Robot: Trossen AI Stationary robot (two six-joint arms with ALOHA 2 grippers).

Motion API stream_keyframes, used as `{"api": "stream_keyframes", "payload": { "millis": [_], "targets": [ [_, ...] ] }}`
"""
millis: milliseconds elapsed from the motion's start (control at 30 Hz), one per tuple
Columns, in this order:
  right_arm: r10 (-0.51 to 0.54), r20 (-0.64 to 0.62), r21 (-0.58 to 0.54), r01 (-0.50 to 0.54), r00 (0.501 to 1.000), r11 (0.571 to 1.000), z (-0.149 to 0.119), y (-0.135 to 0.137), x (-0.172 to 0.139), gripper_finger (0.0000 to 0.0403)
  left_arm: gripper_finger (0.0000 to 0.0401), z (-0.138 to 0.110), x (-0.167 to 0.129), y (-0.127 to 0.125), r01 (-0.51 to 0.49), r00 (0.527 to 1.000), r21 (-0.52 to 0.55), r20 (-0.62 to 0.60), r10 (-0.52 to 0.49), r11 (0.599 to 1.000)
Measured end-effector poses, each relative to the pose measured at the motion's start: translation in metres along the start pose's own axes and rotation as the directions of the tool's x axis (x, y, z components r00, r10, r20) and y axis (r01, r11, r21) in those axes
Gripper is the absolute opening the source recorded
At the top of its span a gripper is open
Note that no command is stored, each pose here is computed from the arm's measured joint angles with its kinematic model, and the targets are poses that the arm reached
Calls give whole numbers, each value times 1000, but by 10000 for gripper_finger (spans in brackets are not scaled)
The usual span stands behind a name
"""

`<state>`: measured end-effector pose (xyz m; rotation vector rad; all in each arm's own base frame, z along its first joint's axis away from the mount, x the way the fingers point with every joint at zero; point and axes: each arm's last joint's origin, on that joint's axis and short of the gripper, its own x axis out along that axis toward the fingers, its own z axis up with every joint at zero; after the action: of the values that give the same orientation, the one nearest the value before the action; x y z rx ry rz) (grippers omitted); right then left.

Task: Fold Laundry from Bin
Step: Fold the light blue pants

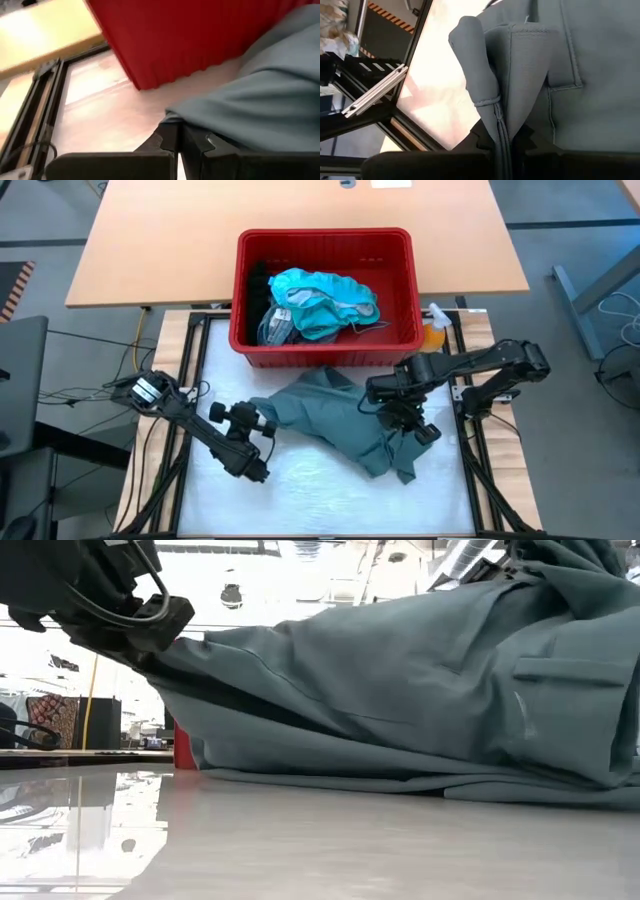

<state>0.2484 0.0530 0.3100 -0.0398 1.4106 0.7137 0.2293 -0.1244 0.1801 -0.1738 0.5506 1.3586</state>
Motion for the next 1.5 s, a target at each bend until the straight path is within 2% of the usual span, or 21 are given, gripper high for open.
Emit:
{"api": "stream_keyframes", "payload": {
  "millis": [167,233,333,433,600,733,933,1133,1300,1400,1500],
  "targets": [
    [5,-14,49,-4,1000,999,-6,-2,7,38,0,-2,-4,2,10,1000,71,-2,-10,997],
    [-5,-28,87,7,1000,996,-6,-3,9,51,0,-4,-7,3,17,1000,80,-5,-16,997],
    [-31,-57,117,37,998,992,-8,-3,13,88,0,-6,-10,4,26,1000,85,-6,-26,996],
    [-23,-81,71,29,996,997,-9,0,14,135,0,-7,-11,4,27,1000,79,-9,-27,996],
    [1,-153,68,9,988,998,-14,8,16,212,0,-6,-12,2,42,999,60,-17,-41,997],
    [15,-238,91,7,971,996,-21,14,16,249,0,-6,-11,1,38,999,55,-17,-37,998],
    [-63,-254,47,77,965,996,-22,18,16,254,0,-5,-10,-1,54,998,41,-14,-53,998],
    [-45,-256,126,80,966,989,-20,25,19,254,0,-7,-11,-1,60,998,95,-24,-58,994],
    [71,-250,159,-31,966,987,-18,43,26,254,0,-11,-15,-2,96,995,137,-33,-92,986],
    [60,-244,200,-10,968,980,-16,46,28,254,0,-13,-17,-5,135,991,112,-24,-133,984],
    [29,-158,277,17,987,961,-7,44,30,254,0,-17,-20,-12,211,977,79,-4,-212,974]
  ]
}}
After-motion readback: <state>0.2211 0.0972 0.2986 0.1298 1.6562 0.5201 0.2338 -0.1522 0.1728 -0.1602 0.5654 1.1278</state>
